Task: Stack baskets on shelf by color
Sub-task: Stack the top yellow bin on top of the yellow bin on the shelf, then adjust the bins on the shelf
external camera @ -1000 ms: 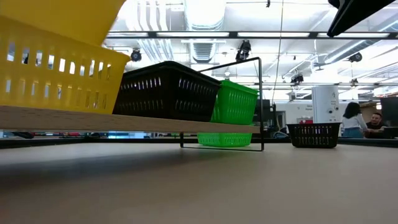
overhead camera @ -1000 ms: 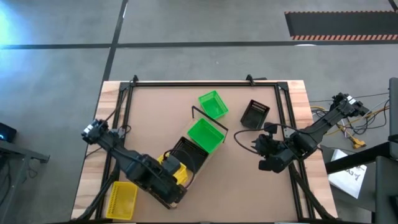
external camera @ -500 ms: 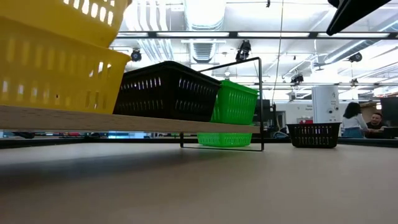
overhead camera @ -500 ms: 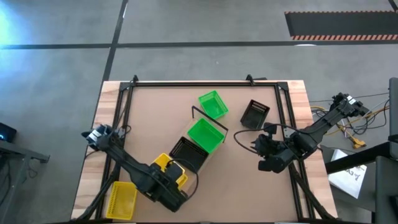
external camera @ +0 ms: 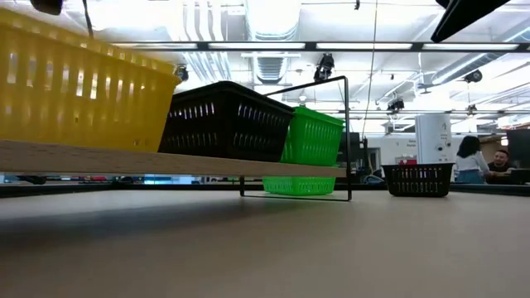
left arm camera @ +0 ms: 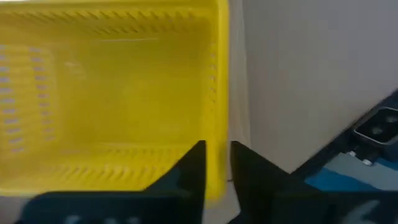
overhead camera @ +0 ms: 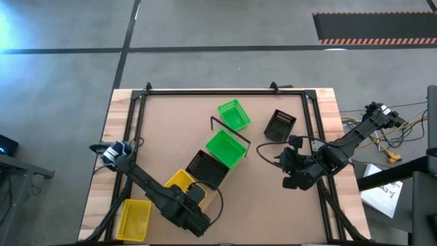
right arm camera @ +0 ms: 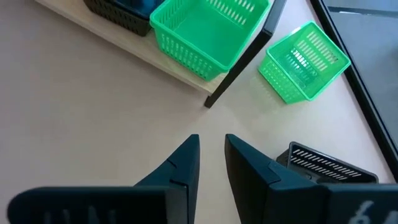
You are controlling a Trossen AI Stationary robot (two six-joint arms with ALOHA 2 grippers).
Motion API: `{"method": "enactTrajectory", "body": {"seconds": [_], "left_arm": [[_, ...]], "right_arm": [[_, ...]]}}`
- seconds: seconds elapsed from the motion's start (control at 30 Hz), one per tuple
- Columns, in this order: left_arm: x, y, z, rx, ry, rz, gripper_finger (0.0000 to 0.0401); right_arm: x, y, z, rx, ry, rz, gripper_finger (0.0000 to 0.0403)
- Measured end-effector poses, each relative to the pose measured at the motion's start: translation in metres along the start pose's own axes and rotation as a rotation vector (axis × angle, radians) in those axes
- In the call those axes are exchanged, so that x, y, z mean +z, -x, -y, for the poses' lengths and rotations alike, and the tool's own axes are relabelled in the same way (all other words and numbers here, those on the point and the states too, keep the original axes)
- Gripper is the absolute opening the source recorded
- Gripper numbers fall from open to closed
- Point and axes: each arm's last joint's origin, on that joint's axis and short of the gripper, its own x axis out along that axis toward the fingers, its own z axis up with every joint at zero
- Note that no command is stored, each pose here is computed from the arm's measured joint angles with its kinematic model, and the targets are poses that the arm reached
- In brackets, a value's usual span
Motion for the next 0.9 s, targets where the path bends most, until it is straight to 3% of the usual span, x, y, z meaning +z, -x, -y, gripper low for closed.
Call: {"method": "enactTrajectory", "body": {"seconds": [0.13, 0.27, 0.4, 0.53, 0.7, 0.9], "left_arm": [[0.001, 0.008, -0.001, -0.035, 0.033, -0.051, 0.0127], [0.004, 0.032, -0.002, -0.152, 0.058, -0.147, 0.018], [0.015, 0.056, -0.007, -0.255, 0.177, -0.059, 0.0196], [0.05, 0.068, -0.016, -0.308, 0.285, 0.127, 0.0181], [0.108, 0.054, -0.028, -0.289, 0.199, 0.215, 0.0128], [0.146, 0.009, -0.048, -0.241, 0.119, 0.108, 0.0052]], "right_arm": [[0.0, 0.0, 0.0, 0.001, -0.002, 0.002, 0.0065], [0.0, 0.0, 0.0, 0.003, -0.003, 0.003, 0.0063], [0.001, 0.0, 0.0, 0.004, -0.004, 0.005, 0.0066], [0.001, 0.0, -0.001, 0.008, 0.008, 0.011, 0.0068], [0.004, 0.0, -0.002, 0.022, 0.037, 0.035, 0.0064], [0.005, 0.0, -0.003, 0.029, -0.001, 0.04, 0.0059]]}}
